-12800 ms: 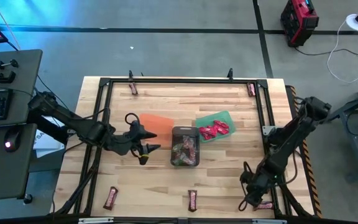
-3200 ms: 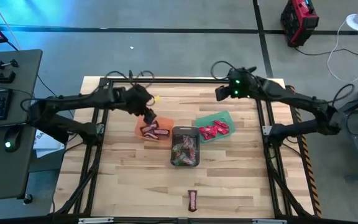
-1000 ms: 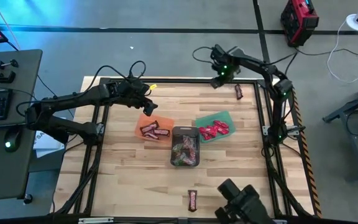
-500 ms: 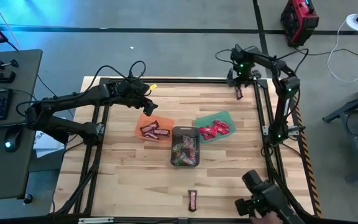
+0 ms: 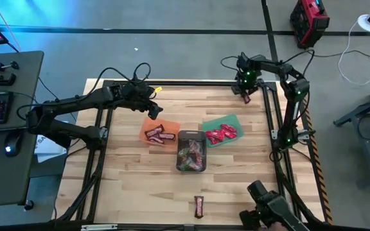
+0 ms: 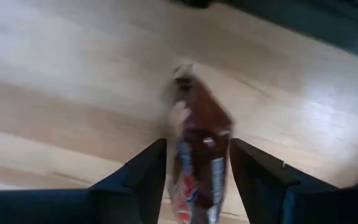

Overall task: Sort candy by brand, put in halloween buckets
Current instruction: Put the brown chocolate bar into the orange bin

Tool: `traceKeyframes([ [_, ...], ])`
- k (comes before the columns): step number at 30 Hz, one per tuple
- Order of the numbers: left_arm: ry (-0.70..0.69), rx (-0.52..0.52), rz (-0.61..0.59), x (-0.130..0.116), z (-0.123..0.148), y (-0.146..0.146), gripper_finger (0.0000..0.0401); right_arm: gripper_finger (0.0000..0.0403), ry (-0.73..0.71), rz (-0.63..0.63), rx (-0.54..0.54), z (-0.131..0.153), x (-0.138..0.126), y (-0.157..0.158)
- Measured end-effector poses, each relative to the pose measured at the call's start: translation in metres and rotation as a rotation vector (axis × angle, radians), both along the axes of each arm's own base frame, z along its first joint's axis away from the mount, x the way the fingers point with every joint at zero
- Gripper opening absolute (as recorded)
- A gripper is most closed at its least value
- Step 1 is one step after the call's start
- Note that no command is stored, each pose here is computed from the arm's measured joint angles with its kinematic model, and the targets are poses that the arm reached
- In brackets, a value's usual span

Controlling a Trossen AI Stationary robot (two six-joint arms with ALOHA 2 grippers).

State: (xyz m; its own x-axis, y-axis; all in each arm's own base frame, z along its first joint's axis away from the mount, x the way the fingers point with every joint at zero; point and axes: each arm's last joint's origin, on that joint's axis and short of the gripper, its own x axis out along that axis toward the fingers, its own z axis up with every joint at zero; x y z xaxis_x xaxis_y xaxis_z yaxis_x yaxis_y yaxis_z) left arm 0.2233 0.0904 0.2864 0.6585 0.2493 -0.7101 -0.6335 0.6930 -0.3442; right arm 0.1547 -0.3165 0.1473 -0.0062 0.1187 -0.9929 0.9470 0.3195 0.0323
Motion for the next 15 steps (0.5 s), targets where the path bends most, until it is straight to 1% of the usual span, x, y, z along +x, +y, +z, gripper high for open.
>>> traceKeyframes([
  [3,0.003,0.009,-0.008,0.0,0.0,0.0,0.0227,0.0139,-0.008,0.063,-0.002,0.003,0.007,0.004],
  [5,0.003,0.009,-0.009,0.0,0.0,0.0,0.0227,0.0109,-0.029,0.097,-0.037,0.013,0.013,0.008],
  [8,0.004,0.011,-0.009,0.0,0.0,0.0,0.0227,0.0062,-0.127,0.146,-0.126,0.04,0.023,0.016],
  [11,0.005,0.014,-0.009,0.0,0.0,0.0,0.0227,0.0022,-0.247,0.185,-0.243,0.074,0.034,0.028],
  [13,0.007,0.019,-0.014,0.0,0.0,0.0,0.0227,0.0006,-0.34,0.214,-0.314,0.097,0.044,0.041],
  [15,0.007,0.02,-0.014,0.0,0.0,0.0,0.0227,0.0005,-0.376,0.249,-0.361,0.113,0.054,0.056],
])
